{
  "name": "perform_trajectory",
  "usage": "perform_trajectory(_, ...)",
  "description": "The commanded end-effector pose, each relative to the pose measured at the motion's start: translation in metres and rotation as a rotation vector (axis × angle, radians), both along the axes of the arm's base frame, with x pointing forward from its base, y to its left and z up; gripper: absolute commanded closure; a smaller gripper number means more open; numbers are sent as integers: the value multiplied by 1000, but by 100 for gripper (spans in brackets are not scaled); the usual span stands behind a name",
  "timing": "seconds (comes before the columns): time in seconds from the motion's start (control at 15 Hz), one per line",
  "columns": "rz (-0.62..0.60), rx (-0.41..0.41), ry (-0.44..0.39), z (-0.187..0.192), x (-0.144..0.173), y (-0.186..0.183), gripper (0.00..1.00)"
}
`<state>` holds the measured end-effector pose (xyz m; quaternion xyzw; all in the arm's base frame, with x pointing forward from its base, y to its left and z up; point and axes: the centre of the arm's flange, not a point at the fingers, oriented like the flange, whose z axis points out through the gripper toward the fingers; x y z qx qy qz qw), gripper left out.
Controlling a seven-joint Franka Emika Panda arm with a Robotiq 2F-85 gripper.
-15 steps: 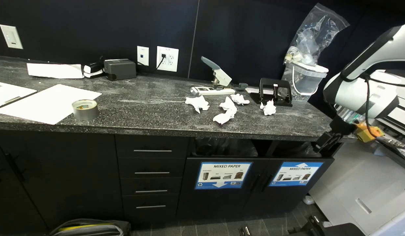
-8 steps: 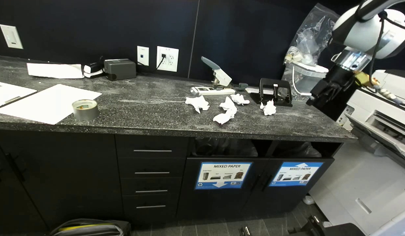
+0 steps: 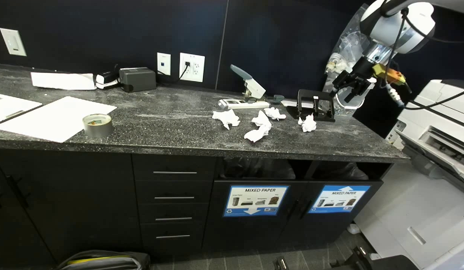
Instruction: Pick up the pieces of papers from the countertop and put them in the right bin.
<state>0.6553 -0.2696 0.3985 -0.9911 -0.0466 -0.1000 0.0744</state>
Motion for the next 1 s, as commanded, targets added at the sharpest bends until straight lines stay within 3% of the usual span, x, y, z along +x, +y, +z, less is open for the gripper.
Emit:
perform_trajectory(0.0,-117,-34,-27,-27,66,-24,0)
perform_trajectory(0.4,-216,-59,18,-81,104,-39,0)
perform_trajectory(0.93,-256,-17,53,-108,118,-11,0)
